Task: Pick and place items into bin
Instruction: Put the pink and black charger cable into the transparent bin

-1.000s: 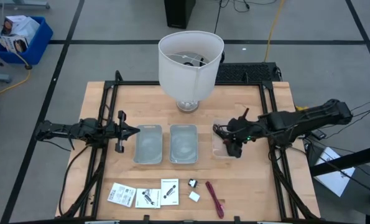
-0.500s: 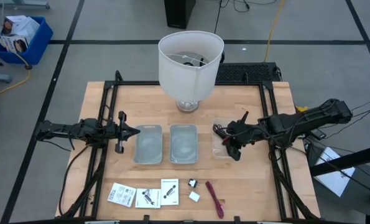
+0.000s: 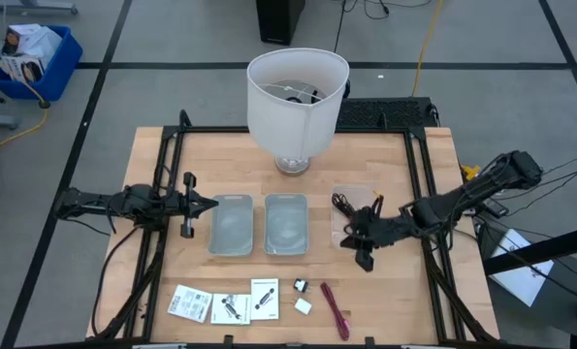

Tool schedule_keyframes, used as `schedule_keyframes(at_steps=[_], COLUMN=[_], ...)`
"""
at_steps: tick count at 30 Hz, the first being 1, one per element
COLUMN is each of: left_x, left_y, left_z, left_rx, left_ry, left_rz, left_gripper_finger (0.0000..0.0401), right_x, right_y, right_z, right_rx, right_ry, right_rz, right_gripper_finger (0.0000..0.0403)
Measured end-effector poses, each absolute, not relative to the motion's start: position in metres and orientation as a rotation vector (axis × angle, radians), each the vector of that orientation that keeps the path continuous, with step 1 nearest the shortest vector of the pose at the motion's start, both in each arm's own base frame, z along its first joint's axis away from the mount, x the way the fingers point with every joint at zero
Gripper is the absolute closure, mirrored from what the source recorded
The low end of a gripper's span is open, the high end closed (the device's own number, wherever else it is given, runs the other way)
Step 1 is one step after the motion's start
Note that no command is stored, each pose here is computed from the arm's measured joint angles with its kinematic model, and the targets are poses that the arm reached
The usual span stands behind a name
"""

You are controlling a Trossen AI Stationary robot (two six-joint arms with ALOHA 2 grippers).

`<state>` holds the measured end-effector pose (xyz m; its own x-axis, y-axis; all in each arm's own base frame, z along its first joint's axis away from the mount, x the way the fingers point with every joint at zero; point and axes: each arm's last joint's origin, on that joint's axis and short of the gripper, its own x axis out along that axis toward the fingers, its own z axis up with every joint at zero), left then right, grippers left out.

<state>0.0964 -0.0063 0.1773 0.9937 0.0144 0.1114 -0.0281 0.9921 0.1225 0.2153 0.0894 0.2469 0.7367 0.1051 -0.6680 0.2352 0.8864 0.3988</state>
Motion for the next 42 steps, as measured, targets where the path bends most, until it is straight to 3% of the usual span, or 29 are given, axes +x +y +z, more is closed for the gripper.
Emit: schedule_keyframes(at_steps=[11, 25, 30, 38, 42], left_x=[0.096, 0.096, 0.096, 0.097, 0.097], left_y=[-0.006, -0.004, -0.004, -0.004, -0.004], left_z=[0.177, 0.177, 0.177, 0.175, 0.174], left_rx=[0.121, 0.119, 0.119, 0.152, 0.165], left_ry=[-0.111, -0.099, -0.098, -0.080, -0.067], left_rz=[0.028, 0.092, 0.092, 0.093, 0.093], left_gripper_finger=[0.0380, 0.0380, 0.0380, 0.0380, 0.0380], right_x=[0.234, 0.278, 0.282, 0.280, 0.282], right_y=[0.149, 0.211, 0.215, 0.213, 0.215], right_z=[0.240, 0.222, 0.218, 0.210, 0.202], right_rx=[0.420, 0.512, 0.576, 0.727, 0.729], right_ry=[0.793, 0.960, 1.000, 1.057, 1.077], right_rz=[-0.055, -0.030, -0.059, -0.187, -0.211], right_gripper_finger=[0.0388, 0.0378, 0.0329, 0.0192, 0.0158])
